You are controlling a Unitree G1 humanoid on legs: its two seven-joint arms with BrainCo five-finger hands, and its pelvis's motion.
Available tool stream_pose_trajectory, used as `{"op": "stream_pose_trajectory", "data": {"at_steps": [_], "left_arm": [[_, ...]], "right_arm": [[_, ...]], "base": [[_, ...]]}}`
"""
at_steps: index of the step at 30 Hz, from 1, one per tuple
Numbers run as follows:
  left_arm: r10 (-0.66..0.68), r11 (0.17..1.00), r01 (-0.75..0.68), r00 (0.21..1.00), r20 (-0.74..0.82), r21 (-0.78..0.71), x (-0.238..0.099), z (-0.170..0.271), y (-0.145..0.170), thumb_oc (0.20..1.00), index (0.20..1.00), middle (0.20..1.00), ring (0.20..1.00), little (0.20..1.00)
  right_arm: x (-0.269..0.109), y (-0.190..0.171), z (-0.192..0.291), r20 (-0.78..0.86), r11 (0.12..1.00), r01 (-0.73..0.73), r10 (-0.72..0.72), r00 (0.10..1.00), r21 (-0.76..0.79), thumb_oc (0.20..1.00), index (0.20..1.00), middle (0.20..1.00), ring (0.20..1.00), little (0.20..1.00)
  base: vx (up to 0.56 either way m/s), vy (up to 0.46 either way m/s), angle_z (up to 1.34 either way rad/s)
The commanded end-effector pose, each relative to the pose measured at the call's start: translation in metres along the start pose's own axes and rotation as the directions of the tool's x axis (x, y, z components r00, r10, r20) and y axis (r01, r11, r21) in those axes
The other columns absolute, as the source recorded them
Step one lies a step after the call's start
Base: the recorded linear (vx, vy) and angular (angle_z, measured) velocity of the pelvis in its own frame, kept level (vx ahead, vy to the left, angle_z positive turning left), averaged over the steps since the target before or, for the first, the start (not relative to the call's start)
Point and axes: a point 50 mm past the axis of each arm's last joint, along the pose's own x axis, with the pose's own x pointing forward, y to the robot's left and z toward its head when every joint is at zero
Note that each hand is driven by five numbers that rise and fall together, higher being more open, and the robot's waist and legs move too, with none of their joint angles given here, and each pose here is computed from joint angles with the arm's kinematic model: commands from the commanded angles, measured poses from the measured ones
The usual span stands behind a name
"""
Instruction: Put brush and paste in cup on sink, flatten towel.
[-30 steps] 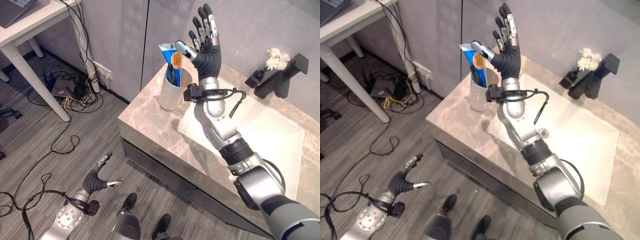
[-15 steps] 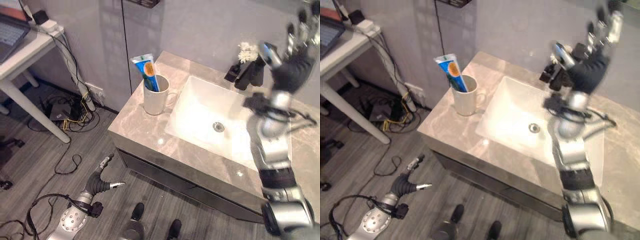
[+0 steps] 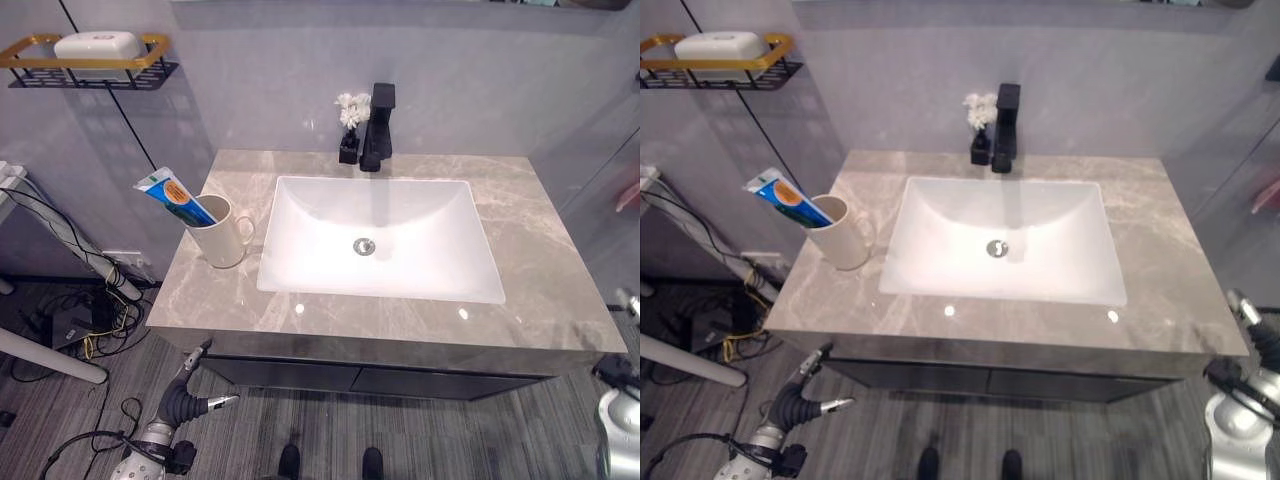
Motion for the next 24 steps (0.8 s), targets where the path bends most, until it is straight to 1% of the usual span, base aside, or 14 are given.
{"op": "stream_pose_trajectory", "data": {"at_steps": [1, 2, 3, 5, 6, 7, 9, 11, 13, 14, 18, 21, 22, 24], "left_arm": [[0.011, 0.999, -0.014, 0.998, 0.06, 0.049, -0.004, 0.008, 0.011, 1.0, 1.0, 1.0, 1.0, 1.0], [0.013, 0.999, -0.016, 0.998, 0.06, 0.05, -0.004, 0.008, 0.012, 1.0, 1.0, 1.0, 1.0, 1.0], [0.014, 0.999, -0.016, 0.999, 0.044, 0.044, -0.006, 0.005, 0.012, 1.0, 1.0, 1.0, 1.0, 1.0], [0.015, 0.999, -0.016, 0.999, 0.037, 0.041, -0.008, 0.004, 0.013, 1.0, 1.0, 1.0, 1.0, 1.0], [0.013, 0.999, -0.014, 0.999, 0.03, 0.035, -0.009, 0.003, 0.013, 1.0, 1.0, 1.0, 1.0, 1.0], [0.009, 0.999, -0.01, 1.0, 0.018, 0.031, -0.012, 0.001, 0.014, 1.0, 1.0, 1.0, 1.0, 1.0], [0.004, 1.0, -0.004, 1.0, 0.006, 0.016, -0.015, 0.0, 0.014, 1.0, 1.0, 1.0, 1.0, 1.0], [0.002, 1.0, -0.002, 1.0, -0.002, 0.006, -0.016, -0.001, 0.014, 1.0, 1.0, 1.0, 1.0, 1.0], [0.006, 1.0, -0.006, 1.0, -0.002, -0.002, -0.015, 0.0, 0.015, 1.0, 1.0, 1.0, 1.0, 1.0], [0.01, 1.0, -0.009, 1.0, 0.004, -0.022, -0.016, 0.001, 0.017, 1.0, 1.0, 1.0, 1.0, 1.0], [0.001, 1.0, 0.0, 0.999, 0.045, -0.028, -0.018, 0.012, 0.022, 1.0, 1.0, 1.0, 1.0, 1.0], [0.014, 1.0, -0.012, 0.995, 0.096, -0.022, -0.019, 0.024, 0.03, 1.0, 1.0, 1.0, 1.0, 1.0], [0.026, 1.0, -0.024, 0.989, 0.147, -0.017, -0.019, 0.035, 0.036, 1.0, 1.0, 1.0, 1.0, 1.0], [0.042, 0.999, -0.041, 0.98, 0.193, -0.012, -0.02, 0.046, 0.044, 1.0, 1.0, 1.0, 1.0, 1.0]], "right_arm": [[0.011, 0.011, -0.009, -0.088, 0.991, 0.01, 0.002, 0.996, 0.131, 1.0, 1.0, 1.0, 1.0, 1.0], [0.011, 0.011, -0.009, -0.088, 0.991, 0.007, 0.005, 0.996, 0.135, 1.0, 1.0, 1.0, 1.0, 1.0], [-0.001, 0.013, -0.034, -0.204, 0.993, -0.044, 0.066, 0.977, 0.111, 1.0, 1.0, 1.0, 1.0, 1.0], [-0.005, 0.015, -0.043, -0.239, 0.992, -0.086, 0.106, 0.965, 0.091, 1.0, 1.0, 1.0, 1.0, 1.0], [-0.015, 0.015, -0.062, -0.33, 0.99, -0.11, 0.131, 0.935, 0.083, 1.0, 1.0, 1.0, 1.0, 1.0], [-0.027, 0.013, -0.082, -0.418, 0.985, -0.174, 0.161, 0.894, 0.007, 1.0, 1.0, 1.0, 1.0, 1.0], [-0.054, 0.011, -0.113, -0.585, 0.977, -0.212, 0.171, 0.793, -0.002, 1.0, 1.0, 1.0, 1.0, 1.0], [-0.074, 0.014, -0.128, -0.677, 0.973, -0.229, 0.19, 0.711, 0.033, 1.0, 1.0, 1.0, 1.0, 1.0], [-0.081, 0.019, -0.131, -0.696, 0.964, -0.263, 0.214, 0.685, 0.037, 1.0, 1.0, 1.0, 1.0, 1.0], [-0.103, 0.031, -0.137, -0.739, 0.935, -0.345, 0.29, 0.608, 0.083, 1.0, 1.0, 1.0, 1.0, 1.0], [-0.13, 0.061, -0.135, -0.752, 0.842, -0.523, 0.427, 0.502, 0.129, 1.0, 1.0, 1.0, 1.0, 1.0], [-0.131, 0.079, -0.127, -0.716, 0.806, -0.575, 0.484, 0.503, 0.14, 1.0, 1.0, 1.0, 1.0, 1.0], [-0.135, 0.096, -0.119, -0.682, 0.748, -0.648, 0.551, 0.481, 0.147, 1.0, 1.0, 1.0, 1.0, 1.0], [-0.135, 0.109, -0.11, -0.646, 0.716, -0.684, 0.59, 0.484, 0.142, 1.0, 1.0, 1.0, 1.0, 1.0]], "base": [[-0.01, -0.001, -0.08], [-0.04, 0.002, -0.05], [-0.04, 0.0, -0.03], [-0.03, -0.002, -0.07], [-0.02, -0.005, -0.12], [-0.03, -0.006, -0.09], [0.0, 0.0, 0.0], [-0.01, -0.005, 0.02], [-0.01, -0.003, 0.06], [-0.02, -0.005, 0.12], [-0.03, -0.001, 0.1], [-0.01, 0.0, 0.09], [0.0, 0.0, 0.22], [-0.01, -0.009, 0.15]]}}
